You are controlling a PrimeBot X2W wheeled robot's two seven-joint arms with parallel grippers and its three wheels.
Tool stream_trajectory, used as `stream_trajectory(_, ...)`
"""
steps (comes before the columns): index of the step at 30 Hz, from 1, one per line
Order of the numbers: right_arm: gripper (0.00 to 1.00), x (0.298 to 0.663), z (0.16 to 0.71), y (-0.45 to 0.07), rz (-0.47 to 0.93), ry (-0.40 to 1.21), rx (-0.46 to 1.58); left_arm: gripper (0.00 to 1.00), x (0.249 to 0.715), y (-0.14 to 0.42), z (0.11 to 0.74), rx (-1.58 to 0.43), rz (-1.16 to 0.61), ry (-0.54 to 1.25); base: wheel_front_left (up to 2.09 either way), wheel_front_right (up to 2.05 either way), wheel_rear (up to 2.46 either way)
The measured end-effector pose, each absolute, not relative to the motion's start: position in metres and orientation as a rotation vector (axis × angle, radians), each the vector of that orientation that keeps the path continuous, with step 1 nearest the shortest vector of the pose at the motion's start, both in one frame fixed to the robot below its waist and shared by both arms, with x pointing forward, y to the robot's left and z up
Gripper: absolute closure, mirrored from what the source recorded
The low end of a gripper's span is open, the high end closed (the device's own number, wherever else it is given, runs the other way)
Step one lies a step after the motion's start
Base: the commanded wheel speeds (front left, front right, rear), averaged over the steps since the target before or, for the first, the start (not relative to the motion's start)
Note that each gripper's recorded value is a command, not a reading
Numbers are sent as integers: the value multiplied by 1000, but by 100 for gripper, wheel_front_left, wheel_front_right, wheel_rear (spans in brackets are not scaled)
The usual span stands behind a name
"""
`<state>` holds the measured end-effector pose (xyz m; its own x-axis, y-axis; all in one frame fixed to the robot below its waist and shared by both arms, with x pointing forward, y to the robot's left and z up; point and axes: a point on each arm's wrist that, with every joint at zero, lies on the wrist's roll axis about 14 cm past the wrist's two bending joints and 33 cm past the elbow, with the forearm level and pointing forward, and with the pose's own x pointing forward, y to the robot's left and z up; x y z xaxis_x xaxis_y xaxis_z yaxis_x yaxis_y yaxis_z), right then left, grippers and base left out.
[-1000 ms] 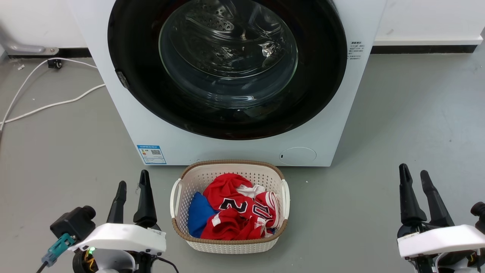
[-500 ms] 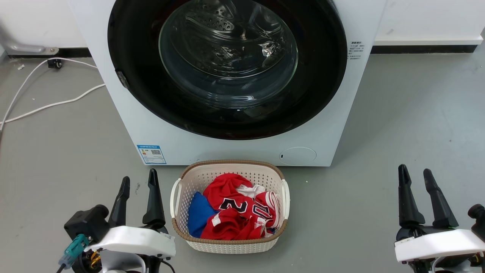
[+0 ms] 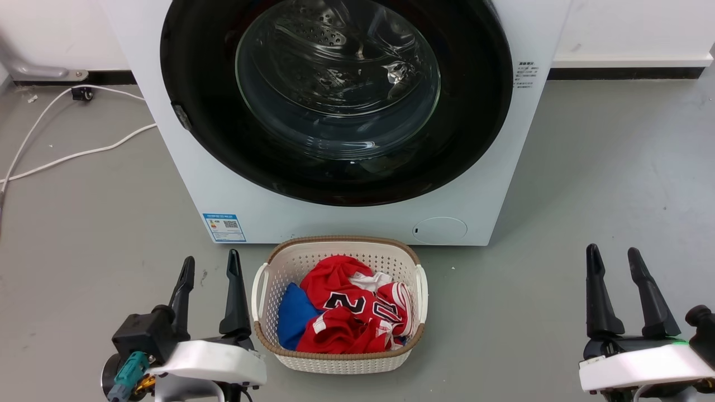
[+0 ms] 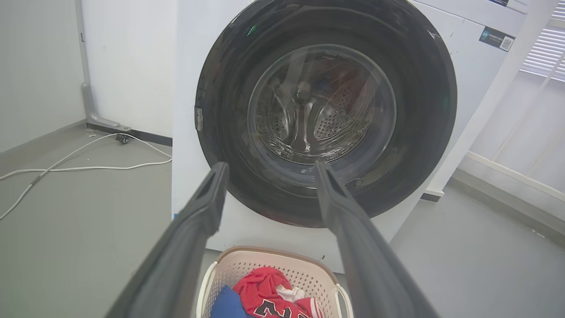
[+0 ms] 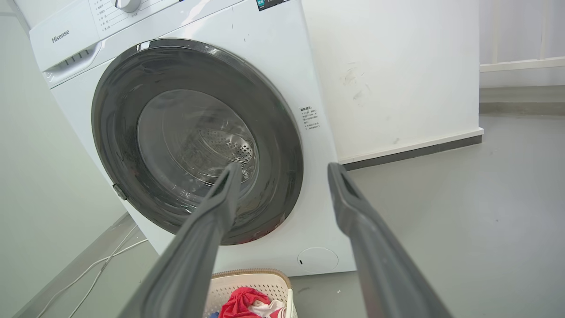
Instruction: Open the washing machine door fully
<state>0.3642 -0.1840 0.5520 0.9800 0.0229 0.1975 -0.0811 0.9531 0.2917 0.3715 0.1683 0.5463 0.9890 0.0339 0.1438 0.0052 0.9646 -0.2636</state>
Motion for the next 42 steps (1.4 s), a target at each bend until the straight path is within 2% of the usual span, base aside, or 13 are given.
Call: stream_trajectory(42,0,356,556,-177,78,-242,110,0,363,157,546,-41,-19,-206,0,0,0)
